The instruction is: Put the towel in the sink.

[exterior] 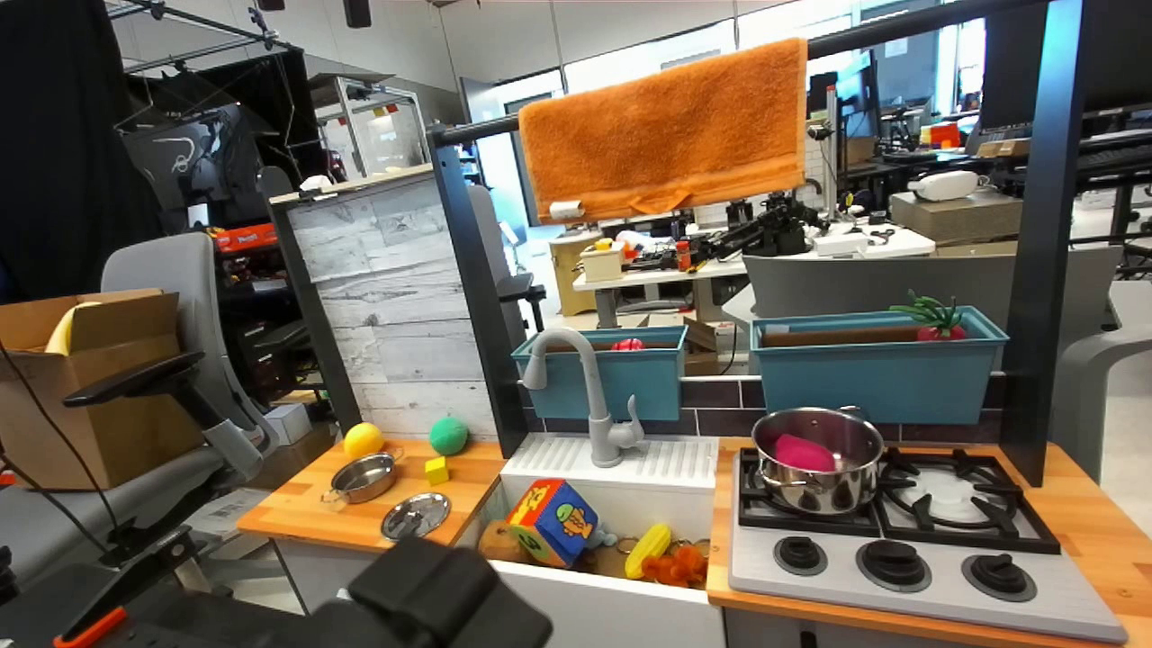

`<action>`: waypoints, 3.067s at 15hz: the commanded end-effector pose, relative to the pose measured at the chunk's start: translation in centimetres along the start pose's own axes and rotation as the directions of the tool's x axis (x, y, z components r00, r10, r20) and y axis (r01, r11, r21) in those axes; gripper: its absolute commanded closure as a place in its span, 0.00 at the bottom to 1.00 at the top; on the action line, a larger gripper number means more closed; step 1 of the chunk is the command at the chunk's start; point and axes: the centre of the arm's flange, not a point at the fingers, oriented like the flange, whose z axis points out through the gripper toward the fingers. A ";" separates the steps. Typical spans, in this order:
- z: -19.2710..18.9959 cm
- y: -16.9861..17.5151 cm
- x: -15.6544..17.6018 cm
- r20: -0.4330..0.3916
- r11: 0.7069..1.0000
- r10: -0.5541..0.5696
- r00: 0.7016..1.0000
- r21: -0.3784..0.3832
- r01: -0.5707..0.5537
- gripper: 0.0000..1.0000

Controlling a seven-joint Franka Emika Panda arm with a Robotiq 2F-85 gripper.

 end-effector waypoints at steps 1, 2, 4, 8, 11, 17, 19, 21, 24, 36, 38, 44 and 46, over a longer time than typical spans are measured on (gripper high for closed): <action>-1.2 -0.5 7.0 0.043 0.997 0.073 0.996 -0.005 -0.073 0.00; -1.5 -0.7 8.6 0.100 0.995 0.098 0.990 0.004 -0.099 0.00; -1.2 -1.1 11.1 0.134 0.985 0.166 0.977 0.012 -0.169 0.00; -0.5 -0.4 16.2 -0.004 0.949 0.316 0.949 0.004 -0.316 0.00; -0.3 2.0 19.9 -0.126 0.907 0.419 0.899 0.013 -0.420 0.00; 1.1 9.4 22.6 -0.212 0.817 0.561 0.800 -0.013 -0.576 0.00; 1.5 11.5 22.2 -0.206 0.788 0.598 0.775 -0.026 -0.615 0.00; 2.0 13.2 21.8 -0.201 0.770 0.620 0.758 -0.029 -0.637 0.00; 3.6 15.1 21.6 -0.188 0.745 0.648 0.738 -0.042 -0.665 0.00; 7.8 16.8 21.7 -0.143 0.672 0.718 0.681 -0.110 -0.732 0.48; 7.6 16.6 21.8 -0.147 0.674 0.717 0.682 -0.105 -0.731 0.64; 7.2 16.5 21.8 -0.156 0.681 0.710 0.686 -0.094 -0.726 1.00; 6.9 16.1 21.0 -0.135 0.699 0.697 0.704 -0.093 -0.709 1.00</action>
